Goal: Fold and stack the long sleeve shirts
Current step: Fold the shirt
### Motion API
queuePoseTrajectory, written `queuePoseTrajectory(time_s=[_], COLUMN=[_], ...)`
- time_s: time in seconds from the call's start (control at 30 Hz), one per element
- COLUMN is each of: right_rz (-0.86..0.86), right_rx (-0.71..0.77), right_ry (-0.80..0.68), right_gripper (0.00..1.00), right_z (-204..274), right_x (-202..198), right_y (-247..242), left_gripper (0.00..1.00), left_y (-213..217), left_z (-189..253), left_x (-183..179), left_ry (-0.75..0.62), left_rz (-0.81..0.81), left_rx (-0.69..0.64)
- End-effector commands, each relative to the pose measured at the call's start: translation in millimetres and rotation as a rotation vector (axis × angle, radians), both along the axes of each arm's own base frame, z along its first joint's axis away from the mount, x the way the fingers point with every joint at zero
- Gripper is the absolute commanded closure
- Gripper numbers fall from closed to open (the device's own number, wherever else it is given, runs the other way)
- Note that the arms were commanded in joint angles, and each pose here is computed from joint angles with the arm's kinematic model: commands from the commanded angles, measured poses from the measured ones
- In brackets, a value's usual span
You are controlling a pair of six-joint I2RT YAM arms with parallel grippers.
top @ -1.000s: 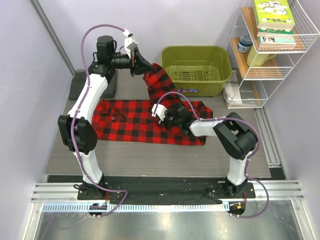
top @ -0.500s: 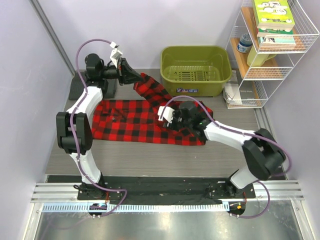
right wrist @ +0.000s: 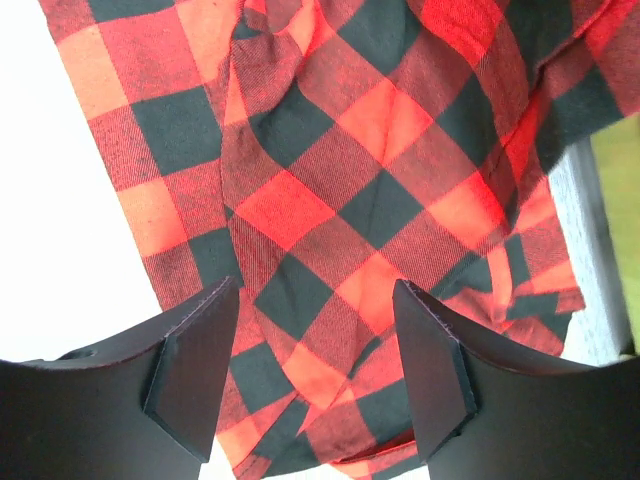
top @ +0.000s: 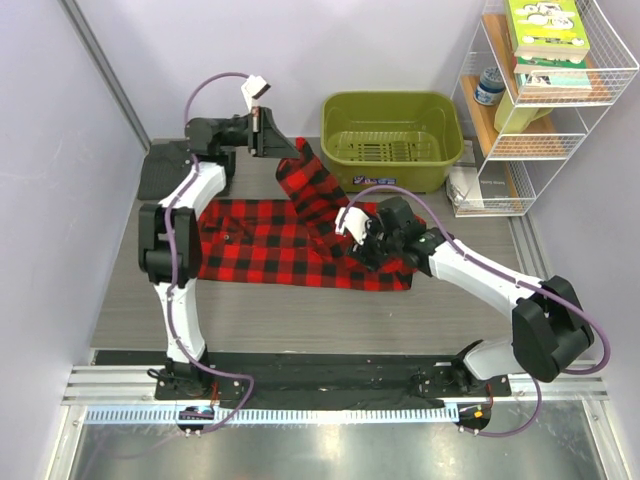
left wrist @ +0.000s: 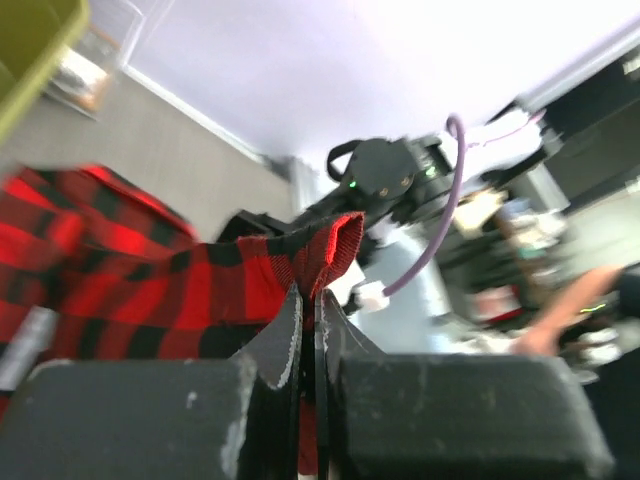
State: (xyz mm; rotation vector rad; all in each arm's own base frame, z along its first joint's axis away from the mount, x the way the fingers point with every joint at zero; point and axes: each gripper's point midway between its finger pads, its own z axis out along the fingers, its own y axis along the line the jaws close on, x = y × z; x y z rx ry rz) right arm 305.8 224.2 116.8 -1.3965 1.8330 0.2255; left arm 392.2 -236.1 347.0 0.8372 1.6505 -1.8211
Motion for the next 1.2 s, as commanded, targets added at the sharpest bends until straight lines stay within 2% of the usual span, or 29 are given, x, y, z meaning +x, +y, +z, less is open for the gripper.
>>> queuePoseTrajectory(time_s=[0.0,0.07,0.1,0.13,0.17,0.2,0.33,0.4,0.43,0.47,0.53,0.57,0.63,0.73,0.8,0.87,0.9,0.97,1.03,1.17], right_rz=[-0.070,-0.081,-0.085,-0.092,-0.094,-0.095,-0.109,-0.124,-0.130,-0.133,-0.151,-0.150,-0.151,-0.166,-0.180,-0.186,-0.180,-0.166,-0.155,-0.154], right_rx=[0.039,0.036,0.033,0.028,0.027,0.023,0.031,0.042,0.044,0.052,0.064,0.065,0.067,0.053,0.037,0.039,0.044,0.038,0.031,0.004], right_ry=[-0.003,-0.013,-0.015,-0.021,-0.022,-0.019,-0.030,-0.040,-0.039,-0.040,-0.030,-0.027,-0.023,-0.019,-0.028,-0.032,-0.034,-0.032,-0.036,-0.040], right_gripper=[0.32,0.32,0.31,0.31,0.31,0.31,0.30,0.27,0.27,0.26,0.23,0.23,0.22,0.21,0.21,0.21,0.21,0.20,0.20,0.20], right_z=[21.7,24.0,24.7,25.2,26.3,26.7,35.2,40.8,41.2,43.9,45.3,48.0,50.4,51.8,52.7,55.4,57.2,56.9,58.5,62.4], right_x=[6.6,7.5,7.7,8.5,9.1,8.8,11.4,15.4,16.5,17.6,21.0,21.9,25.8,30.6,33.1,33.0,32.2,30.0,29.8,33.2], right_y=[-0.1,-2.9,-3.7,-5.5,-6.1,-6.7,-9.3,-13.7,-15.4,-16.1,-19.6,-18.0,-15.1,-15.6,-19.0,-19.9,-19.2,-18.7,-18.3,-20.6], left_gripper=[0.99,0.96,0.70,0.02,0.00,0.00,0.00,0.00,0.00,0.00,0.00,0.00,0.00,0.00,0.00,0.00,0.00,0.00,0.00,0.00], left_y=[2.4,3.1,2.1,0.9,1.8,1.4,7.4,12.3,13.8,16.1,19.1,21.6,29.8,32.2,26.6,24.3,22.1,22.7,22.3,5.5], left_z=[22.7,28.6,26.2,24.0,26.0,15.3,14.4,22.4,22.9,17.8,6.2,1.4,-34.5,-54.5,-29.3,3.6,30.4,65.1,75.6,50.9], left_x=[-31.3,-36.4,-39.2,-40.9,-44.5,-44.0,-41.2,-47.1,-52.8,-60.3,-64.4,-62.5,-42.9,-51.3,-59.9,-65.8,-65.2,-74.1,-79.6,-101.3], left_ry=[0.159,0.155,0.175,0.184,0.191,0.263,0.317,0.267,0.198,0.142,0.111,0.154,0.397,0.504,0.492,0.411,0.454,0.489,0.555,0.767], left_rz=[-0.076,-0.076,-0.083,-0.086,-0.083,-0.082,-0.043,-0.032,-0.039,-0.059,-0.080,-0.075,-0.055,-0.060,-0.047,-0.013,0.009,0.012,0.010,-0.030], left_rx=[0.100,0.097,0.107,0.104,0.097,0.099,0.050,0.042,0.057,0.111,0.165,0.171,0.192,0.193,0.145,0.059,-0.031,-0.091,-0.074,-0.066])
